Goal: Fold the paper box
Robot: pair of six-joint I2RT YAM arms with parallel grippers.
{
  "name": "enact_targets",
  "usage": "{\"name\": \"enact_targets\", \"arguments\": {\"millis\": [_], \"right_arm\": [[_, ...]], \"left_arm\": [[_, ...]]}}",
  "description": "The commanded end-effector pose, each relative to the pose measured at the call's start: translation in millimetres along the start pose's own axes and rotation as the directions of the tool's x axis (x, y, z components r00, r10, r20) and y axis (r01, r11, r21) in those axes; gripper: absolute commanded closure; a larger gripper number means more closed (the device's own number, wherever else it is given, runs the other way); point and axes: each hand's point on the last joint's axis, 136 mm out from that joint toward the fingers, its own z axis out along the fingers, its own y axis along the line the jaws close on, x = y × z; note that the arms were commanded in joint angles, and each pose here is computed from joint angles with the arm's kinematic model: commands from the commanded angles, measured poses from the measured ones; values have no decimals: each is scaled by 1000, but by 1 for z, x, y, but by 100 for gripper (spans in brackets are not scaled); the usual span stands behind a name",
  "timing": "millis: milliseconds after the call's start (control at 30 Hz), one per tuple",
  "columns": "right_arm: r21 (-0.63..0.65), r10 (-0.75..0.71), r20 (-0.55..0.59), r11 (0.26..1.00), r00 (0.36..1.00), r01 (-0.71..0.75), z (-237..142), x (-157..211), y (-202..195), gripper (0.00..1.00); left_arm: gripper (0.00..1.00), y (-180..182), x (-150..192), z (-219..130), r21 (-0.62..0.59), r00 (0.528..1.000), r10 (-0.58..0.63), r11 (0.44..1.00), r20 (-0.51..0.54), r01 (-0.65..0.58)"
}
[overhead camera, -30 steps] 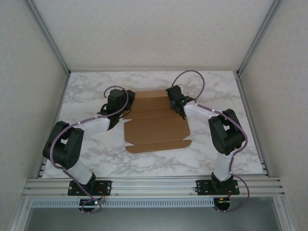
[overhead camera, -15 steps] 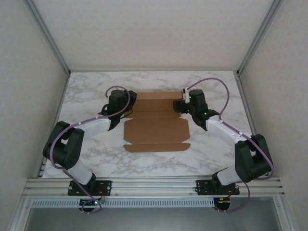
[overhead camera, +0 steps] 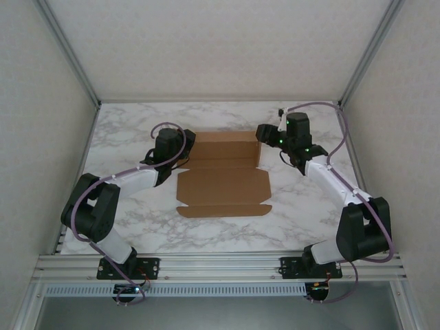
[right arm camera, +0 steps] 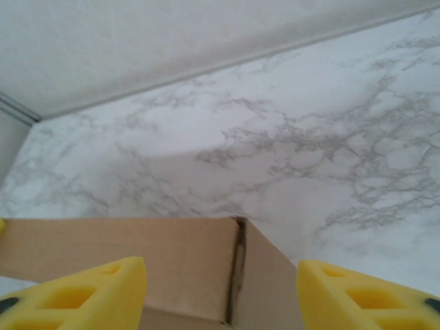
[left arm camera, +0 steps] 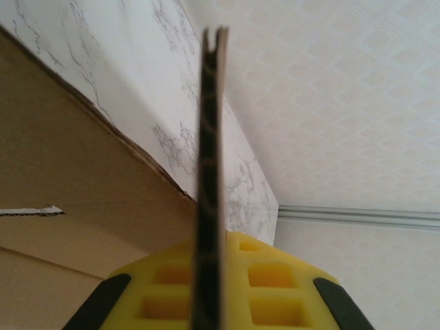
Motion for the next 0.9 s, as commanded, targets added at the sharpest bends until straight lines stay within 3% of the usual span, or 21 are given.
{"name": "enact_targets", "arguments": {"millis": [0,200,333,533,733,867], "right_arm": [[42,106,-80,994,991,-103,1,5,-1,44],[16,260,-187,965,947,-262,-9,2,32,46],[-83,482,-184,861,857,-502,-13,4,62,43],[-145,641,-178,733,747,-664,-2,30,104,37],[-227,695,-207,650,689,-725,30,51,142,34],[-224,721,-218,619,658,-753,53,65,145,35]], "left_arm": [[100,63,24,-2,-220,996,34,974,-81,-51],[99,56,27,-2,-185,995,10,982,-97,-28],[94,48,32,-2,-120,993,-36,993,-113,22],[95,43,31,-7,-55,991,-84,995,-102,78],[97,31,37,-7,40,979,-146,987,-139,153],[99,27,40,-7,74,972,-170,980,-162,184]]}}
